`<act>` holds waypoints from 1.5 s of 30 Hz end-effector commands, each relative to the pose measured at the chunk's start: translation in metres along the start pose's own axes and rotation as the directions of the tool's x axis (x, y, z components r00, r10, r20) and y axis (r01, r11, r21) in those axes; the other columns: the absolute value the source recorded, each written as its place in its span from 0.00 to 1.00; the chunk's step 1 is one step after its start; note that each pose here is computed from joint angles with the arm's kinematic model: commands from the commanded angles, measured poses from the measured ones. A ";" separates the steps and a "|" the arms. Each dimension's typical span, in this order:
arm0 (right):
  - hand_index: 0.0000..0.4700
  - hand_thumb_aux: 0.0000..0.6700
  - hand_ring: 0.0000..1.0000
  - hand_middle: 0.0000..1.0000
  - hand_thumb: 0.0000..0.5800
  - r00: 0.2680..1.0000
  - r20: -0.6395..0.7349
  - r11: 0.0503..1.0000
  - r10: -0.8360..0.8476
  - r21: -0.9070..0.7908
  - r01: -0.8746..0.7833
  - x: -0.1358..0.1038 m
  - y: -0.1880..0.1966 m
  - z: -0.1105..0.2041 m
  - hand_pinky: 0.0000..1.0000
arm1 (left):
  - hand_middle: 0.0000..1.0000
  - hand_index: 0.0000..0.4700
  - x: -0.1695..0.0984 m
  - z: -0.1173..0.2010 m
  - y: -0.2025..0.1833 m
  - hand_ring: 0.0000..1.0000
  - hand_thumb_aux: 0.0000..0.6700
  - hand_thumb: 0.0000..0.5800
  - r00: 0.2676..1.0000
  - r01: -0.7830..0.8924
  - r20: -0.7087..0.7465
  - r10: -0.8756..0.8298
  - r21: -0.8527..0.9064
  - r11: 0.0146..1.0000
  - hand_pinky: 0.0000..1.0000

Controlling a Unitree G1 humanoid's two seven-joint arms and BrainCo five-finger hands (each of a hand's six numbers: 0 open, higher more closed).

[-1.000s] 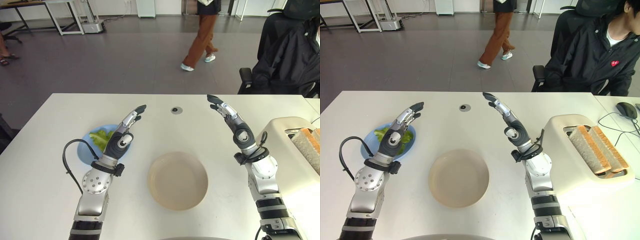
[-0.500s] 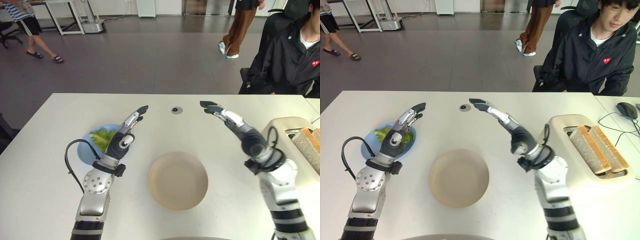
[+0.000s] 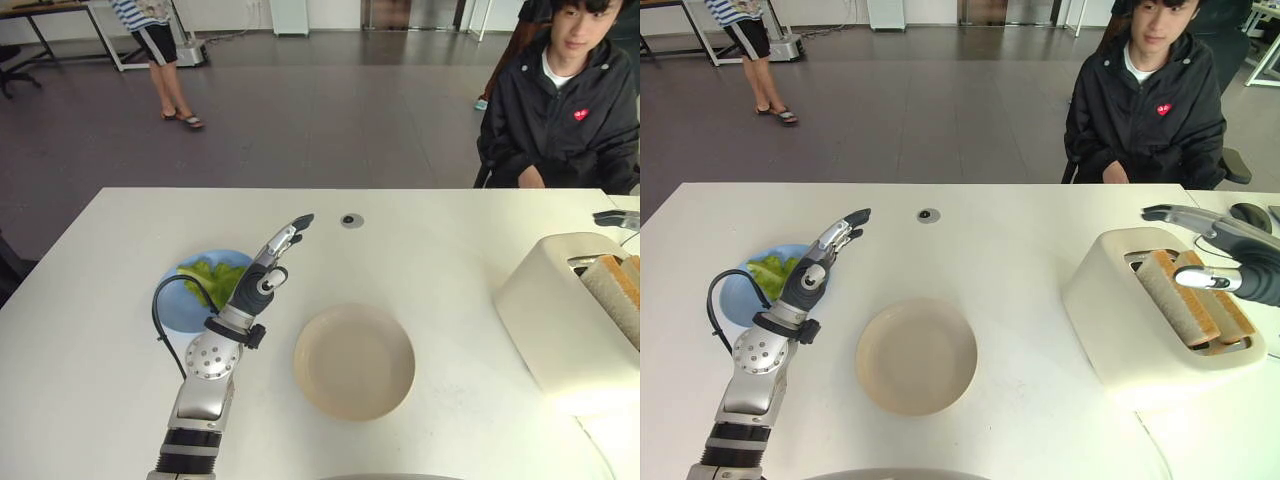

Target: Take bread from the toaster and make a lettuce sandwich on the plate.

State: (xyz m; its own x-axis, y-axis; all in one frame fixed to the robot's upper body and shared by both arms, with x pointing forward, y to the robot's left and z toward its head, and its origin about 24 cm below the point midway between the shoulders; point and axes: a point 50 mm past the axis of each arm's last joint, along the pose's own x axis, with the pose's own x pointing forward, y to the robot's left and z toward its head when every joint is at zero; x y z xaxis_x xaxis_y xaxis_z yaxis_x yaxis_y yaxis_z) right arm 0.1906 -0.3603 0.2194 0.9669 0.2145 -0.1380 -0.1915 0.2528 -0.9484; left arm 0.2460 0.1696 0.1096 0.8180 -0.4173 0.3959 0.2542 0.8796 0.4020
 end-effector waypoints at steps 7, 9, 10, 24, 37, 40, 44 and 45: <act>0.00 0.00 0.00 0.00 0.00 0.965 -0.258 0.997 0.051 -0.037 -0.062 -0.009 0.009 -0.042 0.00 | 0.00 0.00 0.002 -0.004 0.004 0.00 0.00 0.00 1.000 0.010 -0.004 -0.010 0.006 1.000 0.00; 0.00 0.00 0.00 0.00 0.00 0.948 -0.310 0.996 0.069 -0.037 -0.084 -0.010 0.013 -0.049 0.00 | 0.00 0.00 0.002 -0.003 0.005 0.00 0.00 0.00 1.000 0.007 -0.004 -0.007 0.010 1.000 0.00; 0.00 0.00 0.00 0.00 0.00 0.945 -0.316 0.995 0.077 -0.040 -0.095 -0.008 0.014 -0.049 0.00 | 0.00 0.00 0.001 -0.003 0.006 0.00 0.00 0.00 1.000 0.004 -0.005 -0.004 0.012 1.000 0.00; 0.81 0.81 0.00 0.00 0.96 0.949 -0.270 0.983 0.161 -0.043 -0.179 0.004 0.028 -0.034 0.00 | 0.00 0.00 -0.005 -0.002 0.010 0.00 0.00 0.00 1.000 -0.008 -0.012 0.008 0.037 0.999 0.00; 1.00 1.00 0.00 0.00 1.00 0.975 -0.214 0.997 -0.065 -0.051 0.055 0.003 -0.012 -0.021 0.00 | 0.00 0.00 -0.007 -0.003 0.013 0.00 0.00 0.00 1.000 -0.017 -0.018 0.018 0.066 0.998 0.00; 1.00 1.00 0.00 0.00 1.00 0.963 -0.211 0.986 -0.169 -0.052 0.161 -0.005 -0.035 -0.015 0.00 | 0.00 0.00 -0.007 -0.003 0.014 0.00 0.00 0.00 1.000 -0.018 -0.016 0.020 0.074 0.997 0.00; 1.00 1.00 0.00 0.00 1.00 0.948 -0.165 0.963 -0.270 -0.070 0.262 -0.012 -0.063 -0.002 0.00 | 0.00 0.00 -0.008 -0.002 0.017 0.00 0.00 0.00 0.999 -0.028 -0.015 0.030 0.089 0.996 0.00; 1.00 1.00 0.00 0.00 1.00 0.946 -0.140 0.956 -0.291 -0.069 0.284 -0.011 -0.068 0.003 0.00 | 0.00 0.00 -0.009 -0.002 0.018 0.00 0.00 0.00 0.999 -0.034 -0.016 0.035 0.093 0.995 0.00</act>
State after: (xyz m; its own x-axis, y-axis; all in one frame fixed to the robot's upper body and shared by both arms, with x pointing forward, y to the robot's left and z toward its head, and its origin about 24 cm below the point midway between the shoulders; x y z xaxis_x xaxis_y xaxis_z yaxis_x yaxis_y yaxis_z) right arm 0.1922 -0.3829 0.2705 0.9980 -0.0353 0.0516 0.0585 0.2365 -0.9699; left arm 0.2459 0.1870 0.1114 0.8320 -0.3862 0.3984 0.1903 0.8731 0.4489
